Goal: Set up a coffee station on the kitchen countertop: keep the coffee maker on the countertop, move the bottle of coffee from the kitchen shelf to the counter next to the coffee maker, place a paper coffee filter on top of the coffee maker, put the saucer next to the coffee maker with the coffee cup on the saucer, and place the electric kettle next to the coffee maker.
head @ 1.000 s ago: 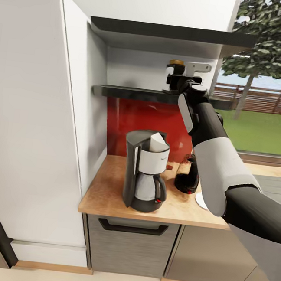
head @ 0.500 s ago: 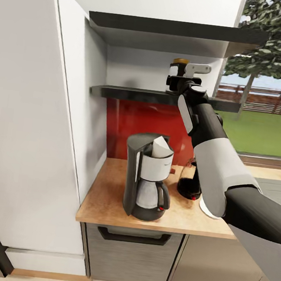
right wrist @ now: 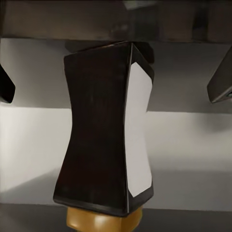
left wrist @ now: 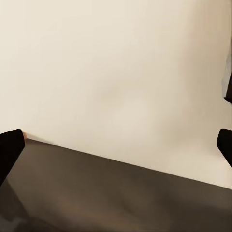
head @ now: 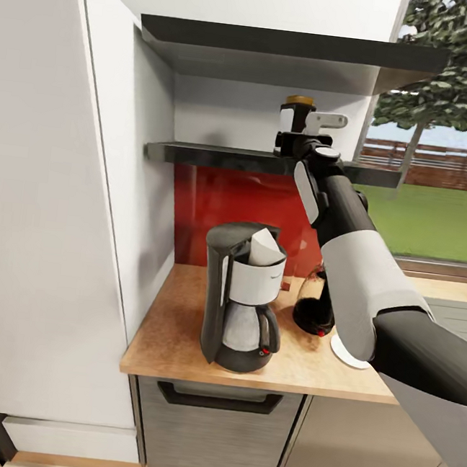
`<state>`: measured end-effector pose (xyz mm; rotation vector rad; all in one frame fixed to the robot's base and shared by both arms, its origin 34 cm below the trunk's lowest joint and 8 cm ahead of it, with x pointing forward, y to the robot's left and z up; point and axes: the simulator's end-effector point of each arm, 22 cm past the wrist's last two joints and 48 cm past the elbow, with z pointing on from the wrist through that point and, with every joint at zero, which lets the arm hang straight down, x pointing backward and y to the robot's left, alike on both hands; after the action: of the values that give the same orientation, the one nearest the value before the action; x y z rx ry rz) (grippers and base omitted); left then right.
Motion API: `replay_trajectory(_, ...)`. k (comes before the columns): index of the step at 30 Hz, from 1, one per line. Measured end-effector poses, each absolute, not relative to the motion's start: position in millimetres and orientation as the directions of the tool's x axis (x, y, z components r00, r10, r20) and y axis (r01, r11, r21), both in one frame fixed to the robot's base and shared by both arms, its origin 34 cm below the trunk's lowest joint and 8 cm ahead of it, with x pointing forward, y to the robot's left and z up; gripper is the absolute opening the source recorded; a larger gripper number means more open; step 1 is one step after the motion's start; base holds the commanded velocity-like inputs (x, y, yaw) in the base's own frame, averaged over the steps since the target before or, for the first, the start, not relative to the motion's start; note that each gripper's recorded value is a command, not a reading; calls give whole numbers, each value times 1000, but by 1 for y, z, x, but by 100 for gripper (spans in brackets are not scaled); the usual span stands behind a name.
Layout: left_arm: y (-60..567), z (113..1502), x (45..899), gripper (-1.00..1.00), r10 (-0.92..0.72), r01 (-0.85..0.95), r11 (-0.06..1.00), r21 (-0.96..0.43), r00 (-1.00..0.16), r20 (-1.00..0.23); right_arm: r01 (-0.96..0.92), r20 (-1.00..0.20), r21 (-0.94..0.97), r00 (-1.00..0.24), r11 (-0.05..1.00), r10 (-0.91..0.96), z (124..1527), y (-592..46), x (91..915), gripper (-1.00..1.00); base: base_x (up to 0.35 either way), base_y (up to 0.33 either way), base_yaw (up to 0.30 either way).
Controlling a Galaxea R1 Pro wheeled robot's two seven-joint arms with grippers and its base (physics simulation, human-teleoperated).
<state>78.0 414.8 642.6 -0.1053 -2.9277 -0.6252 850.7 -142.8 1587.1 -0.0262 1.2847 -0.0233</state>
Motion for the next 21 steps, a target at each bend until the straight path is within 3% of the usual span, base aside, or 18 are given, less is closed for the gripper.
replay_trajectory(12,410,642,76,100,39,100,914,394,-986,160,3,-960,-33,279,999,-33,1586,-143,851,100,98,0,0)
replay_trajectory(21,398,639,75,100,40,100,920,380,-986,161,2,-957,-26,288,1000,-26,1590,-144,849,100,207,0,0)
